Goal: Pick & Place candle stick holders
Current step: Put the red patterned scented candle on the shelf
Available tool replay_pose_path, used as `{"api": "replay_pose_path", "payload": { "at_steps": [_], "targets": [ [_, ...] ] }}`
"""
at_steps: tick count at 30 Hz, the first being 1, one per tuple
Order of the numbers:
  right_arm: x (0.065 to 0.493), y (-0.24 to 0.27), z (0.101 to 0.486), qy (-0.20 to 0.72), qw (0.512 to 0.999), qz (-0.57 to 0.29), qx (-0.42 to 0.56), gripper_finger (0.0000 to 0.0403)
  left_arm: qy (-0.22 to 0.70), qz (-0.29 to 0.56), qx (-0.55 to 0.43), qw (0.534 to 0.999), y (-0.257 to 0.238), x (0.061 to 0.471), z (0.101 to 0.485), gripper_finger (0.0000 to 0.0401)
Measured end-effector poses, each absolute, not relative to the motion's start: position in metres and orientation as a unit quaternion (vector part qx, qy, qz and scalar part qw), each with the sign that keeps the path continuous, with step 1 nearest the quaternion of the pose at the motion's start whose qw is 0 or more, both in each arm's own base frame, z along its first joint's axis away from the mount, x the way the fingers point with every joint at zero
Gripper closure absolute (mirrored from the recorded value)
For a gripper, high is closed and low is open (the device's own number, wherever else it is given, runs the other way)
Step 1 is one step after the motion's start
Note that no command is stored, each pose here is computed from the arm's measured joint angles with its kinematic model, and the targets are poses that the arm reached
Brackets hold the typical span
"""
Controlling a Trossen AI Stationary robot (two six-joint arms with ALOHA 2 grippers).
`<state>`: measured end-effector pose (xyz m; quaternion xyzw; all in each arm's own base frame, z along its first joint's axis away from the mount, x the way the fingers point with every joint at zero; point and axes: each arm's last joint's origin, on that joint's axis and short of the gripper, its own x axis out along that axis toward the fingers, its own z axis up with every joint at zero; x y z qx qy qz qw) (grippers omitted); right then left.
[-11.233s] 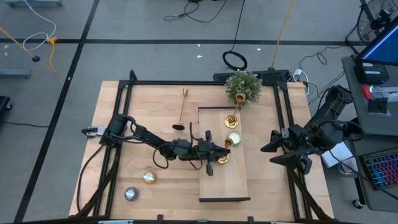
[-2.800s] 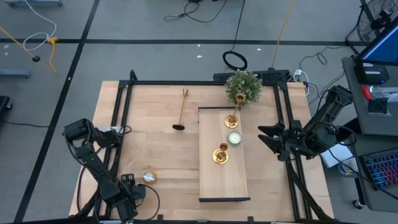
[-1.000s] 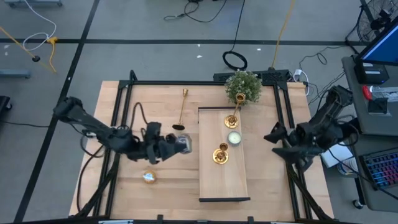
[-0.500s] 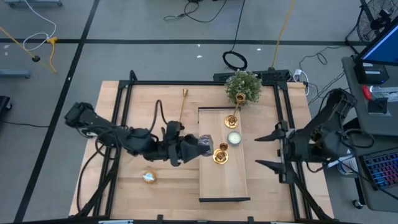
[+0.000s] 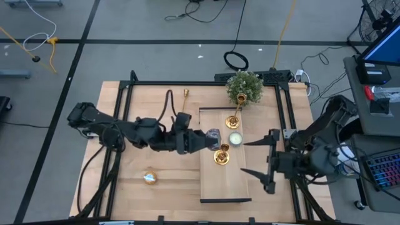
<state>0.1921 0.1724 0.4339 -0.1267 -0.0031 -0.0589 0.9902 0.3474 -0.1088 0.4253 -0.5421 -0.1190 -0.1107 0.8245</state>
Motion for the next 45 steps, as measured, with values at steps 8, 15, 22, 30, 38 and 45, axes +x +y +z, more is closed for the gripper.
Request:
{"api": "replay_pose_path", "payload": {
  "at_steps": [8, 15, 22, 30, 38, 45],
  "targets": [
    [0.204, 0.171, 0.435, -0.018, 0.989, -0.069, -0.132, 0.0057, -0.111, -0.149, -0.555, 0.811, -0.108, 0.359, 0.417, 0.0103],
    [0.203, 0.170, 0.441, -0.040, 0.985, -0.078, -0.150, 0.0057, -0.226, -0.200, -0.528, 0.794, -0.107, 0.359, 0.428, 0.0103],
    [0.199, 0.167, 0.461, -0.109, 0.979, -0.097, -0.144, 0.0057, -0.397, -0.223, -0.459, 0.763, -0.109, 0.352, 0.432, 0.0103],
    [0.205, 0.156, 0.476, -0.219, 0.972, -0.024, -0.085, 0.0057, -0.459, -0.349, -0.393, 0.717, -0.115, 0.379, 0.415, 0.0103],
    [0.233, 0.141, 0.468, -0.230, 0.970, 0.050, -0.059, 0.0057, -0.459, -0.444, -0.351, 0.685, -0.118, 0.407, 0.432, 0.0103],
    [0.240, 0.153, 0.471, -0.232, 0.964, 0.041, -0.125, 0.0057, -0.430, -0.451, -0.359, 0.696, -0.119, 0.415, 0.432, 0.0103]
  ]
}}
